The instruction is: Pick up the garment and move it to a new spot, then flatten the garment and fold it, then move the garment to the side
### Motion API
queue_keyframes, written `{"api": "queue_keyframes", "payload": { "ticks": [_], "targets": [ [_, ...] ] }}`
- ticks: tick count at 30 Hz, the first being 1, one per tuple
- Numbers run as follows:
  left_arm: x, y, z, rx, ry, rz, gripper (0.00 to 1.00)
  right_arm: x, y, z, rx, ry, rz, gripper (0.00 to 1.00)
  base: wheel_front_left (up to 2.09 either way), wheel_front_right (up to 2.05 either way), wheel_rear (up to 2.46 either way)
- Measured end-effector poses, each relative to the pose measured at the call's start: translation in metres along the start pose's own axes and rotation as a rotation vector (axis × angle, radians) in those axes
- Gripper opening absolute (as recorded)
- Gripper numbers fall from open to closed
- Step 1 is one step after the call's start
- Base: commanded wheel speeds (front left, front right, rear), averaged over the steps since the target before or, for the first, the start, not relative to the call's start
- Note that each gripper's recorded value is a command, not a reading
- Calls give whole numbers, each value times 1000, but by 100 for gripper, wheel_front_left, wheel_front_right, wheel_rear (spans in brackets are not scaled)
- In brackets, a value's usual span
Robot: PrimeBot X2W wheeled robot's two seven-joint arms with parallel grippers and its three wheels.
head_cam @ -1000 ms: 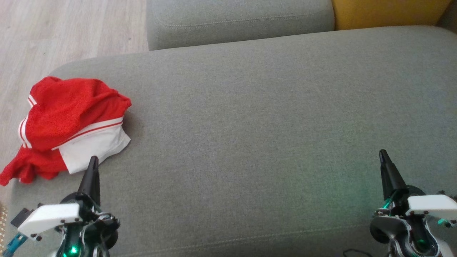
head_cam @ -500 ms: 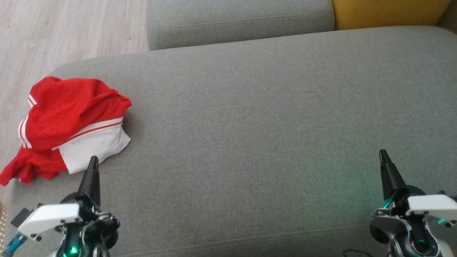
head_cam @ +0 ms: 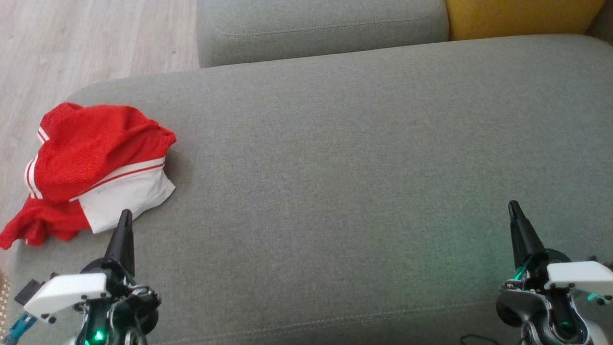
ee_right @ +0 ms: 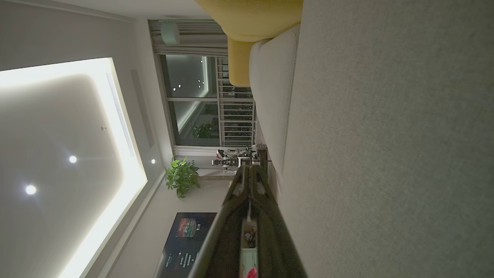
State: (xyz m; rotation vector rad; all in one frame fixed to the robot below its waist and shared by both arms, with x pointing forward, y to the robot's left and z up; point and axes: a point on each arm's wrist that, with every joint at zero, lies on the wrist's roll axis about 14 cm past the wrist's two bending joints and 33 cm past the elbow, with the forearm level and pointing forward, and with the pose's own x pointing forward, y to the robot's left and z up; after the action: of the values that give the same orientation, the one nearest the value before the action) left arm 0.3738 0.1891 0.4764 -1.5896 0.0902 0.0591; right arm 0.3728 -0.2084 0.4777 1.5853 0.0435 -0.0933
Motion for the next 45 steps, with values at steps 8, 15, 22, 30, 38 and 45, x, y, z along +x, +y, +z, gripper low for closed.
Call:
{"api": "queue_keyframes", "payload": {
  "ticks": [8,15,22,30,38,45],
  "targets": [
    [0,0,0,0,0,0,0,0,0,0,0,0,0,0,0,0,0],
    [0,0,0,0,0,0,0,0,0,0,0,0,0,0,0,0,0],
    [0,0,0,0,0,0,0,0,0,0,0,0,0,0,0,0,0],
    [0,0,0,0,0,0,0,0,0,0,0,0,0,0,0,0,0],
    [0,0,0,0,0,0,0,0,0,0,0,0,0,0,0,0,0],
    [0,0,0,0,0,0,0,0,0,0,0,0,0,0,0,0,0]
  ]
}}
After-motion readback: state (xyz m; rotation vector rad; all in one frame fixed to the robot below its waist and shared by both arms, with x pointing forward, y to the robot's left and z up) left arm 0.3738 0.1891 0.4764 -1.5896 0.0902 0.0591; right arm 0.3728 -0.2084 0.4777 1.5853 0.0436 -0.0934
